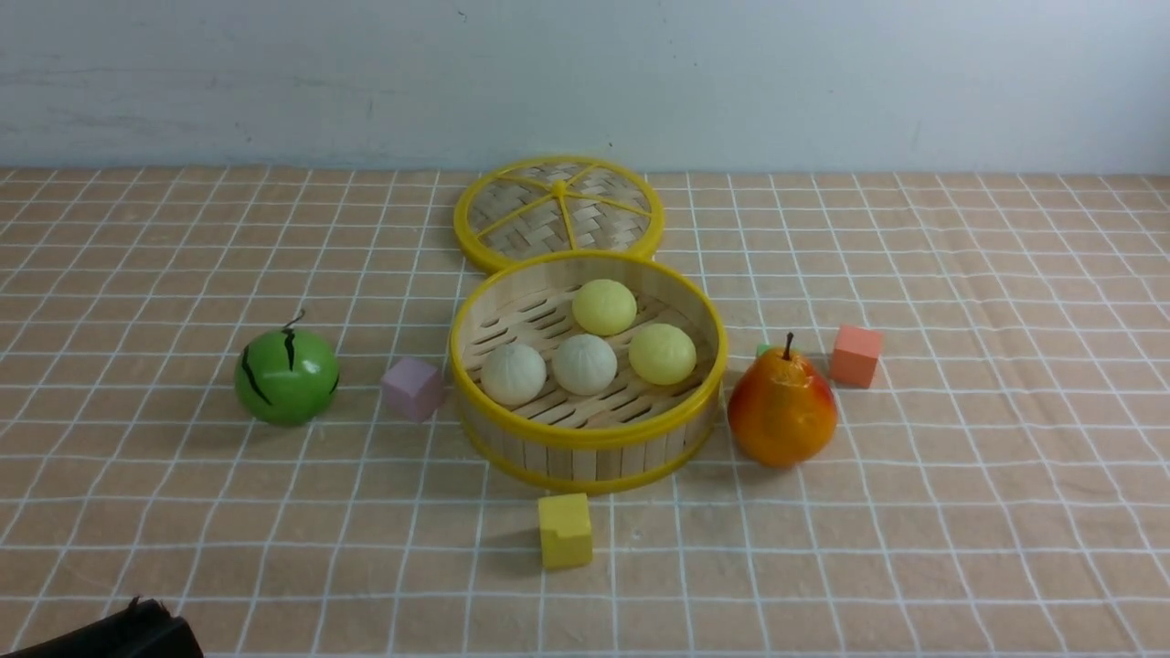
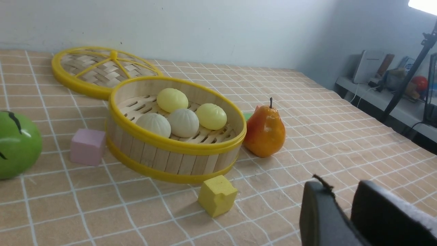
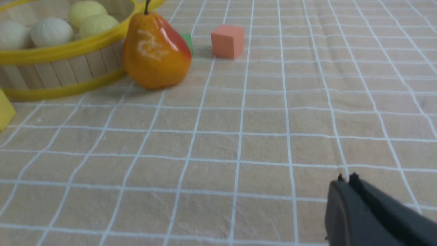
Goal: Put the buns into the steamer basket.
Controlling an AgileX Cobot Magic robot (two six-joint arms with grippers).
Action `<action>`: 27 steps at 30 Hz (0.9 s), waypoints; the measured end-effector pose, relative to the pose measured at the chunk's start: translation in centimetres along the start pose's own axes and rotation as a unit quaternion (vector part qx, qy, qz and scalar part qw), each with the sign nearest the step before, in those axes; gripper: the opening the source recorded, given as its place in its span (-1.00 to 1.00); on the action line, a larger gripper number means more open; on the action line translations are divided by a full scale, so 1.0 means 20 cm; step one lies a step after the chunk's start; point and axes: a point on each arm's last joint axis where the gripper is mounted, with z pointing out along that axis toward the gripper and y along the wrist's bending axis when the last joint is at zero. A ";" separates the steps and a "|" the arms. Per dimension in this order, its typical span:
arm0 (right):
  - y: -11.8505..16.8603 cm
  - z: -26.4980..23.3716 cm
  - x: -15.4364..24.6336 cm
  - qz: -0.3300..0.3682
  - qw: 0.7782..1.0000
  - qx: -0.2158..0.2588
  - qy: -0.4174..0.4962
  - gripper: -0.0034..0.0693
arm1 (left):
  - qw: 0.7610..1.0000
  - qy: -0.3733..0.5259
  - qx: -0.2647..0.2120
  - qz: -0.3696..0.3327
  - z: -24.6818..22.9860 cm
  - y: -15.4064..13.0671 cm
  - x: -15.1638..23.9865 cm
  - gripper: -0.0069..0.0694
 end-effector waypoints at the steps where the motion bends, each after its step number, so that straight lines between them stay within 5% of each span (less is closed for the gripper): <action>1: 0.00 0.00 0.00 0.000 1.000 0.001 0.002 -0.95 | 1.000 0.000 0.000 0.000 0.00 0.00 0.00 -0.44; 27: 0.00 0.00 0.00 -0.001 1.000 0.001 0.006 -0.89 | 1.000 0.002 -0.003 0.004 0.00 0.00 0.00 -0.36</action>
